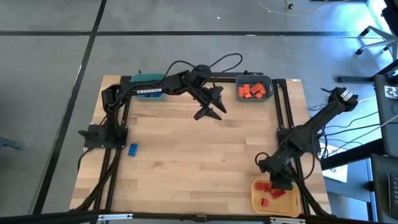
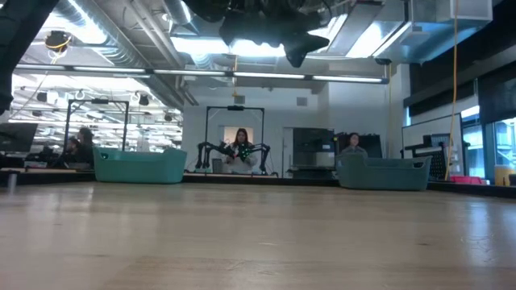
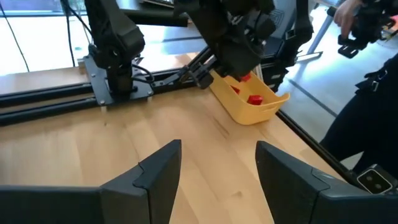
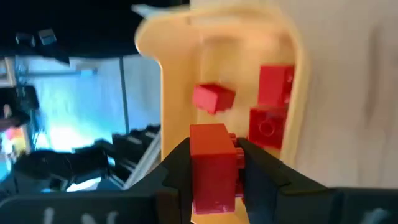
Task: Sort & place blocks by color
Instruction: Put the red game piece into the yellow bin
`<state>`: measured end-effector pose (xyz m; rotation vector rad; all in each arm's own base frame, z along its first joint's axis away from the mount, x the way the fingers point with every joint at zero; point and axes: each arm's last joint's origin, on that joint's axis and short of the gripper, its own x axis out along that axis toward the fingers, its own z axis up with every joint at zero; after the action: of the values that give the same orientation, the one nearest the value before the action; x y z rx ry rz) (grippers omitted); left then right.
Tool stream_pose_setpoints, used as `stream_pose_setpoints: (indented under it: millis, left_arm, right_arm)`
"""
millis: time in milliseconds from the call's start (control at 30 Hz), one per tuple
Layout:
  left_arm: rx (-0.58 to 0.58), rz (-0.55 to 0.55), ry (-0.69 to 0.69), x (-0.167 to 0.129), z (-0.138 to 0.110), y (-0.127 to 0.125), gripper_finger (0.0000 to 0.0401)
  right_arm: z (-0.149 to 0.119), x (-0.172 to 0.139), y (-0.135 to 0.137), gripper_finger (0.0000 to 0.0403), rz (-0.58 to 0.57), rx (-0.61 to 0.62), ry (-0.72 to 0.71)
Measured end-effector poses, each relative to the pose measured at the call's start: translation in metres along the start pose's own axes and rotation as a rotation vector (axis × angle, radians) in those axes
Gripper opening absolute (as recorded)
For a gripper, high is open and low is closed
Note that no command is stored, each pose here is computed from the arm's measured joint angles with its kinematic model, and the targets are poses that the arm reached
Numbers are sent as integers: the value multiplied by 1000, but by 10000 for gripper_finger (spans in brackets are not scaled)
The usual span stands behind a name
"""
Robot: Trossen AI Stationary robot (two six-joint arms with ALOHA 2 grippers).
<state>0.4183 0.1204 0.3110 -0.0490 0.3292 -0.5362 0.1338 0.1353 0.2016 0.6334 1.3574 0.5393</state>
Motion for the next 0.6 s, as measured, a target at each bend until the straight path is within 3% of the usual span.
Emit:
stream_pose_setpoints:
  millis: [333, 600]
  left_arm:
    - [-2, 22, 6, 0, 0, 1, 199]
    - [-19, 50, 9, 0, 0, 1, 199]
  right_arm:
    - [0, 42, -18, 96, -14, -5, 86]
    - [4, 55, -23, 106, -36, 11, 101]
